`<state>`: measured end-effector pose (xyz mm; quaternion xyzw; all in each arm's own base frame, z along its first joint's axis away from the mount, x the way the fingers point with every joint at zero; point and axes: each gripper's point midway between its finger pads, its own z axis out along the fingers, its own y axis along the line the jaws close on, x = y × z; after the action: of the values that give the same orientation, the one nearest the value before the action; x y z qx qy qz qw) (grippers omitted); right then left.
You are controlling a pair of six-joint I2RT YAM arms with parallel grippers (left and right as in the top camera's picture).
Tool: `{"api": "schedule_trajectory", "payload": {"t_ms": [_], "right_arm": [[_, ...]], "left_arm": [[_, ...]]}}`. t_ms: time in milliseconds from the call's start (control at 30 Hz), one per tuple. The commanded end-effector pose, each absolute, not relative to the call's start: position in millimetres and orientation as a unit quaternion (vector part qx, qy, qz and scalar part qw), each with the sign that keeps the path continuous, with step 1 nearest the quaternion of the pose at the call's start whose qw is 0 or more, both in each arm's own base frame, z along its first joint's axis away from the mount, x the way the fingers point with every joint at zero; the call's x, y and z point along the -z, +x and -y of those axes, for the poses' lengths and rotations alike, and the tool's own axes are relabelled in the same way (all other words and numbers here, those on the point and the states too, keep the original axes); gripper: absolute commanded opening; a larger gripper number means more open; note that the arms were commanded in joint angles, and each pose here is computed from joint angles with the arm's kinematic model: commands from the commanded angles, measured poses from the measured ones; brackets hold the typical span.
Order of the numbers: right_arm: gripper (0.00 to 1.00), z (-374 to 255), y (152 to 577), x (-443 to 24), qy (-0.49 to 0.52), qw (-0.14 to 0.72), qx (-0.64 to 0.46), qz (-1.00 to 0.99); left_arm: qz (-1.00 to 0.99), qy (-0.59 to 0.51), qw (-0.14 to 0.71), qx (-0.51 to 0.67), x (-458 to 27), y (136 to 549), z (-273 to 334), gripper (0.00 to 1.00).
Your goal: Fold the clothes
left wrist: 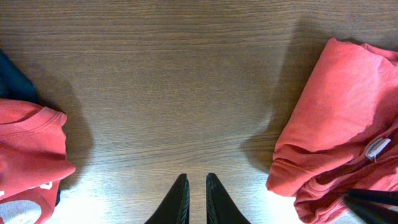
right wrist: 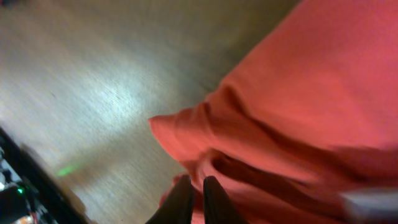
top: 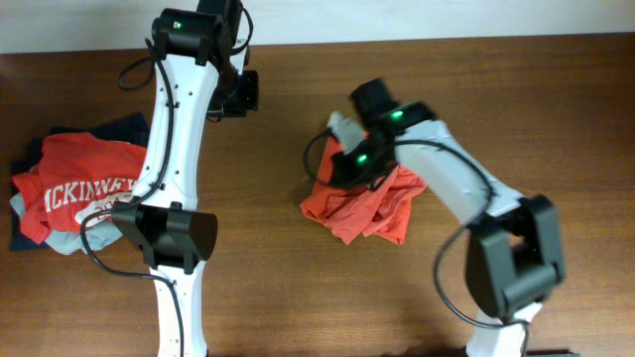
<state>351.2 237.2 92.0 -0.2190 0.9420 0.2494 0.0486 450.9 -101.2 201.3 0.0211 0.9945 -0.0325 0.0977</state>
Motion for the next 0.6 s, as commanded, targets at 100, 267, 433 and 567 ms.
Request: {"api": "schedule_trajectory", "payload": {"t_ms": [100,267,433,567], "right_arm": [[0.05,-227.3,321.9,-27.0,-0.192,-0.064,-0.183,-0.962],[0.04,-123.0,313.5,-41.3,-0.091,-0.093,0.051,-0.99],[0.05,-74.6,328.0,-103.5,-0.044,-0.008,0.089,-0.995],[0.04,-62.6,333.7,-114.1,-0.013,0.01,0.063,-0.998]], "left_arm": [[-0.993,0.031,0.113,0.034,-211.8,451.6,101.5,0.11],[-0.993,0.031,0.113,0.034,-211.8,451.6,101.2,0.11],[-0.992,0.037,0.114,0.031,-211.9,451.7,100.7,0.11],[-0.992,0.037,0.113,0.032,-211.7,451.7,100.8,0.26]]}}
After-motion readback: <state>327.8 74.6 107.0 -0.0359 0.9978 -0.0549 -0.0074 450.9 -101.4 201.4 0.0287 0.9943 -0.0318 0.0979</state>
